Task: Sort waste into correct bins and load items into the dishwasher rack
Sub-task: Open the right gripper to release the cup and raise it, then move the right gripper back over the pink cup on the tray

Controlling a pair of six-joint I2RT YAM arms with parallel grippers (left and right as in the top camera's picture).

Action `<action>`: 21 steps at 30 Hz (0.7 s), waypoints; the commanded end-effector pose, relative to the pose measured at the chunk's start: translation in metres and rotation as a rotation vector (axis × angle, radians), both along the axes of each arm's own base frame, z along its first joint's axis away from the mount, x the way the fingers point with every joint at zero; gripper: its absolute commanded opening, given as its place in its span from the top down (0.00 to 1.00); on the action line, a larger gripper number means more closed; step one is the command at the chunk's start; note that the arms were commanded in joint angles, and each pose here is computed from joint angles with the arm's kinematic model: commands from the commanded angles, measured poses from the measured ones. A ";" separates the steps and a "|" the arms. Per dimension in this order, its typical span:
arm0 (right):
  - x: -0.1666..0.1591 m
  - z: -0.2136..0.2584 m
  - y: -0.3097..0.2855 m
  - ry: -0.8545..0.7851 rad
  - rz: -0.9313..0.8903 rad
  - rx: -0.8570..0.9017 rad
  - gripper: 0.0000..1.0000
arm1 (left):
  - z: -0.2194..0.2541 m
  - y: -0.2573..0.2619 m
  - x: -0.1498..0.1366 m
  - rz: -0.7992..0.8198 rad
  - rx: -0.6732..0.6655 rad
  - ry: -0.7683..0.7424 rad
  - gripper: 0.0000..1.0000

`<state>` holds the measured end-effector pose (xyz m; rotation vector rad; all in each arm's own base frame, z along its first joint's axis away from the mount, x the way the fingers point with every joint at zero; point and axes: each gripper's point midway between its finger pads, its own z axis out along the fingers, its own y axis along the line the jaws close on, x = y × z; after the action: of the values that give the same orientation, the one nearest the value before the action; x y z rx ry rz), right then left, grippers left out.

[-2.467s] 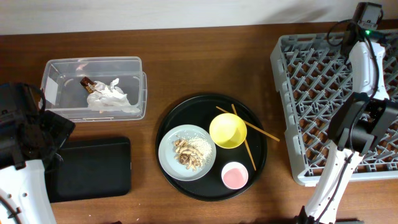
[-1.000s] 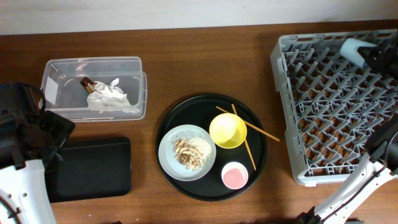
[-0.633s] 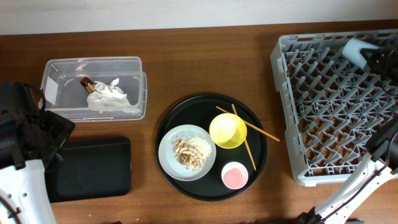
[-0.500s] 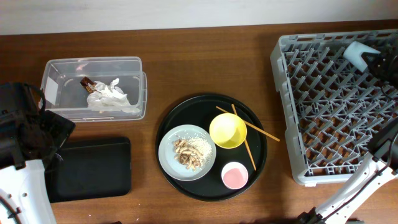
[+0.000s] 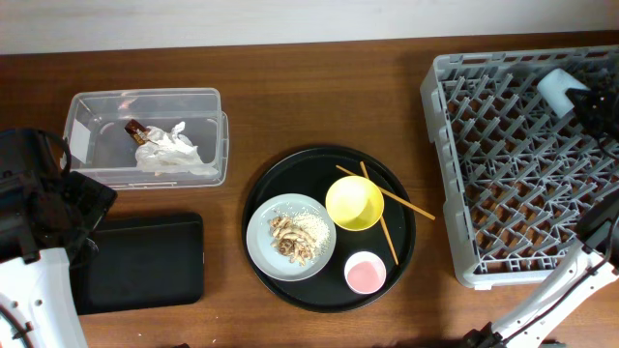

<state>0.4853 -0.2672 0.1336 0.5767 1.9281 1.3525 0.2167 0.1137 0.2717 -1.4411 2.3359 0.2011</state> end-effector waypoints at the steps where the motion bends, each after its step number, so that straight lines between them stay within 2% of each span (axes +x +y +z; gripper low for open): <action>1: -0.026 -0.046 -0.041 0.260 -0.151 -0.119 0.84 | 0.002 0.000 -0.003 0.014 0.001 -0.011 0.01; 2: -0.029 -0.040 -0.042 0.260 -0.155 -0.120 0.80 | 0.002 0.000 -0.003 0.014 0.001 -0.011 0.01; 3: -0.031 -0.032 -0.044 0.286 -0.178 -0.110 0.71 | 0.002 0.000 -0.003 0.014 0.001 -0.011 0.01; 6: -0.038 -0.024 -0.051 0.353 -0.231 -0.125 0.66 | 0.002 0.000 -0.003 0.014 0.001 -0.012 0.01; 14: -0.052 0.035 -0.044 0.374 -0.286 -0.174 0.66 | 0.002 0.000 -0.003 0.013 0.001 -0.011 0.01; 18: -0.065 0.076 -0.047 0.385 -0.359 -0.297 0.66 | 0.002 0.000 -0.003 0.013 0.001 -0.011 0.01; 21: -0.064 0.096 -0.041 0.369 -0.375 -0.370 0.66 | 0.002 0.000 -0.003 0.013 0.001 -0.011 0.01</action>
<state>0.4231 -0.3129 0.2007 1.0229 2.1358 0.8103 0.2167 0.1137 0.2717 -1.4415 2.3356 0.2010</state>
